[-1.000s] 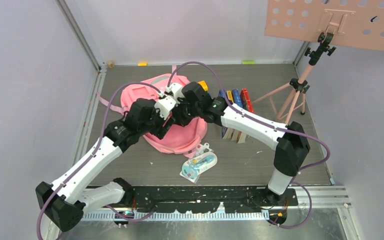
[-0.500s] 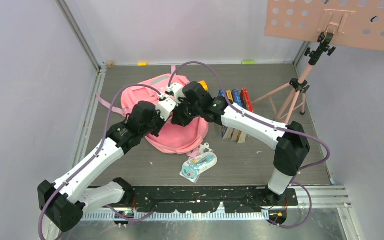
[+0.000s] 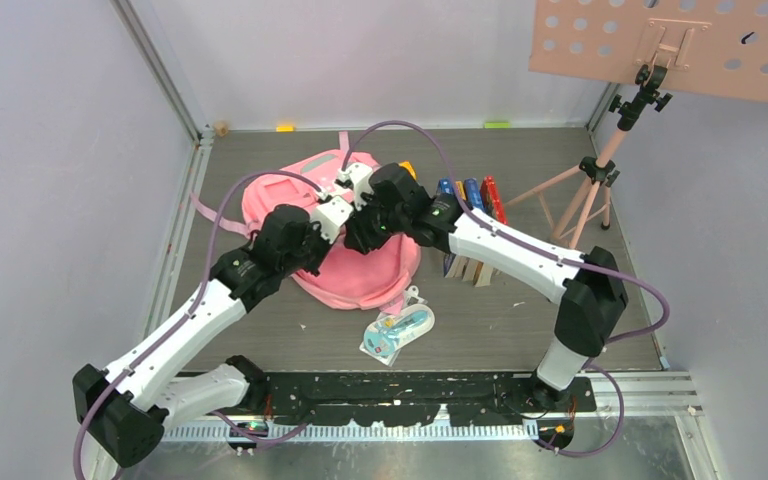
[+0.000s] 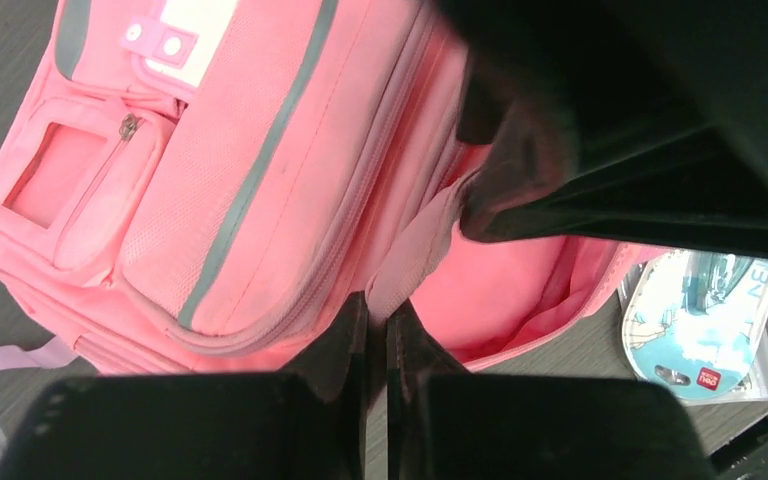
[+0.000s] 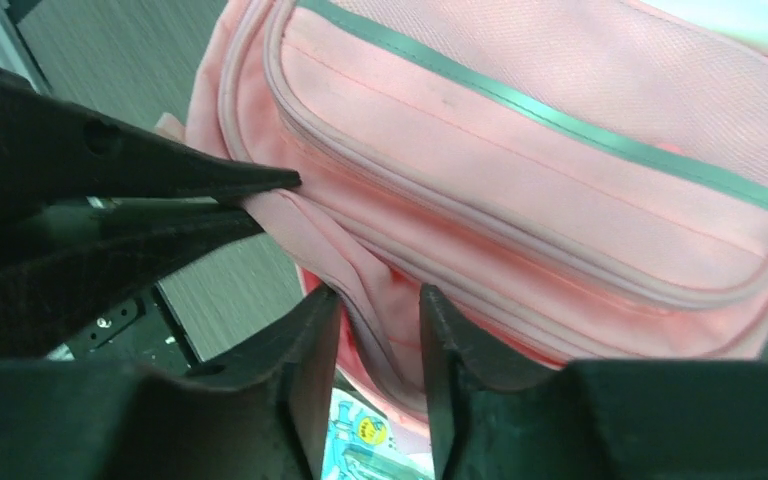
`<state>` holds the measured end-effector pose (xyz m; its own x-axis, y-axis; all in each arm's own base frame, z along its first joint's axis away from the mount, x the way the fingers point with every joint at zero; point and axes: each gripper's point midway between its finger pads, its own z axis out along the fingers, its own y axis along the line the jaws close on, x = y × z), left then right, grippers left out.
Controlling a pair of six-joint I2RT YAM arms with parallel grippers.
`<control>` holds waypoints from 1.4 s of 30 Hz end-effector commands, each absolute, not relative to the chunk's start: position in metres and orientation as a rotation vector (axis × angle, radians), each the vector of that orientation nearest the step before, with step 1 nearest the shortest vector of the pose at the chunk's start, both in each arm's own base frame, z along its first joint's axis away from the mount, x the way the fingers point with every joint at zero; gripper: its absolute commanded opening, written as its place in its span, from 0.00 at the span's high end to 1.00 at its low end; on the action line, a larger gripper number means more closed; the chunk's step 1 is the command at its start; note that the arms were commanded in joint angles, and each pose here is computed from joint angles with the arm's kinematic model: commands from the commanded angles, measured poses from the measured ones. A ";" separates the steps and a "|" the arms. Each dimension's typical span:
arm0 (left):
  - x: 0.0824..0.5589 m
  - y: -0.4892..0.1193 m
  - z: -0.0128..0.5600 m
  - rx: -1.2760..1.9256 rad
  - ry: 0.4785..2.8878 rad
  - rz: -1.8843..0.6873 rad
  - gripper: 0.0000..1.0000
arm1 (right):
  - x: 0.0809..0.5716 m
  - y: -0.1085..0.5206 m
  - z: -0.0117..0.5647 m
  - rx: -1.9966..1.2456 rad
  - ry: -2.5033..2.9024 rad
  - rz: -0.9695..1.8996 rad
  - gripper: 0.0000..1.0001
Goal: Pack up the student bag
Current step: Pick up the book from the center of the board.
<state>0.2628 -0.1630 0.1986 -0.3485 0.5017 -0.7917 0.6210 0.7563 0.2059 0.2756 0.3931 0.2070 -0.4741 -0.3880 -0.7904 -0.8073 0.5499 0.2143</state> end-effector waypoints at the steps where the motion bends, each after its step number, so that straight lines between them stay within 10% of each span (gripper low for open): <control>1: 0.271 -0.150 0.221 0.697 1.998 -0.135 1.00 | 0.284 0.379 0.277 -0.828 1.907 0.759 0.50; 15: 0.295 -0.109 0.259 0.342 2.039 -0.113 1.00 | 0.300 0.234 0.291 -0.258 2.076 0.254 0.26; 42: 0.281 -0.091 0.269 0.227 1.929 -0.128 1.00 | 0.323 0.186 0.186 -0.135 2.414 0.001 0.53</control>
